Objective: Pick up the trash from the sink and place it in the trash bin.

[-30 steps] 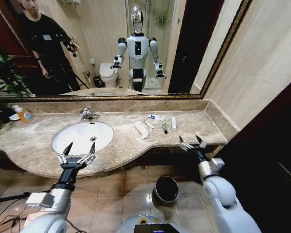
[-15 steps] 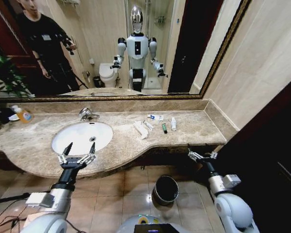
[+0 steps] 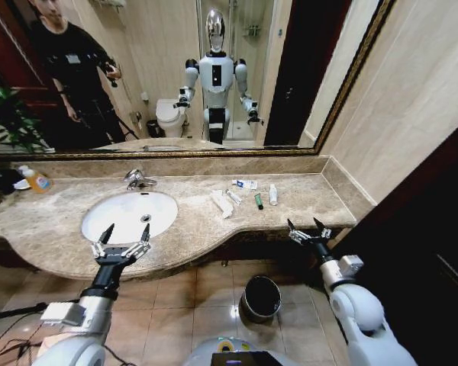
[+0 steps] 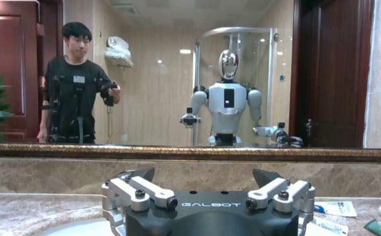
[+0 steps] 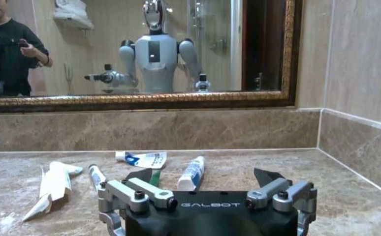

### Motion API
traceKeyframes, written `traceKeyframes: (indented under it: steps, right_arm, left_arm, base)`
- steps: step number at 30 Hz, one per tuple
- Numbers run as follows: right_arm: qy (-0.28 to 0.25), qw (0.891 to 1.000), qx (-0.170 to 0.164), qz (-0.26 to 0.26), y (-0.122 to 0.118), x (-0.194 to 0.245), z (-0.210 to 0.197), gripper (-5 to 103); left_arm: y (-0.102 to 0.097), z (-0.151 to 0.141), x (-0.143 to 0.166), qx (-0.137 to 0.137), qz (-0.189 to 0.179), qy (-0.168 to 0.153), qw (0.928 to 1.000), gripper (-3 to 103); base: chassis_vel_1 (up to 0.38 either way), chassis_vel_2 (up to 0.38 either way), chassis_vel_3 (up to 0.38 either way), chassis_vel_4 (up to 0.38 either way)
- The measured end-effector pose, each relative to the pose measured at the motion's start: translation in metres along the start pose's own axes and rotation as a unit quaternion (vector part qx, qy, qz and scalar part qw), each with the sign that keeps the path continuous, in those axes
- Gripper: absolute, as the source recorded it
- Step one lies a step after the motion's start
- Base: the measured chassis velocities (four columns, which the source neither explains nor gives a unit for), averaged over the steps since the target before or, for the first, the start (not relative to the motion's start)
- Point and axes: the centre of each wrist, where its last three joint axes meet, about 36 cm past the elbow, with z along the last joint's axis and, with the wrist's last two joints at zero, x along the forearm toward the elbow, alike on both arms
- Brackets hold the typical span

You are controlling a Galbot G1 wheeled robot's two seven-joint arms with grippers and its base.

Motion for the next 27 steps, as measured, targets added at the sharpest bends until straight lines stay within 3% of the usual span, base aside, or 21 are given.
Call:
traceKeyframes:
  steps: [16, 27]
  right_arm:
    - [0.012, 1.000, 0.001, -0.019, -0.001, -0.099, -0.016, 100]
    - [0.081, 0.997, -0.011, -0.004, 0.005, -0.178, -0.015, 100]
  left_arm:
    - [0.000, 0.000, 0.000, 0.000, 0.000, 0.000, 1.0000, 100]
    - [0.000, 0.000, 0.000, 0.000, 0.000, 0.000, 1.0000, 100]
  base:
    - [0.000, 0.000, 0.000, 0.000]
    - [0.000, 0.000, 0.000, 0.000]
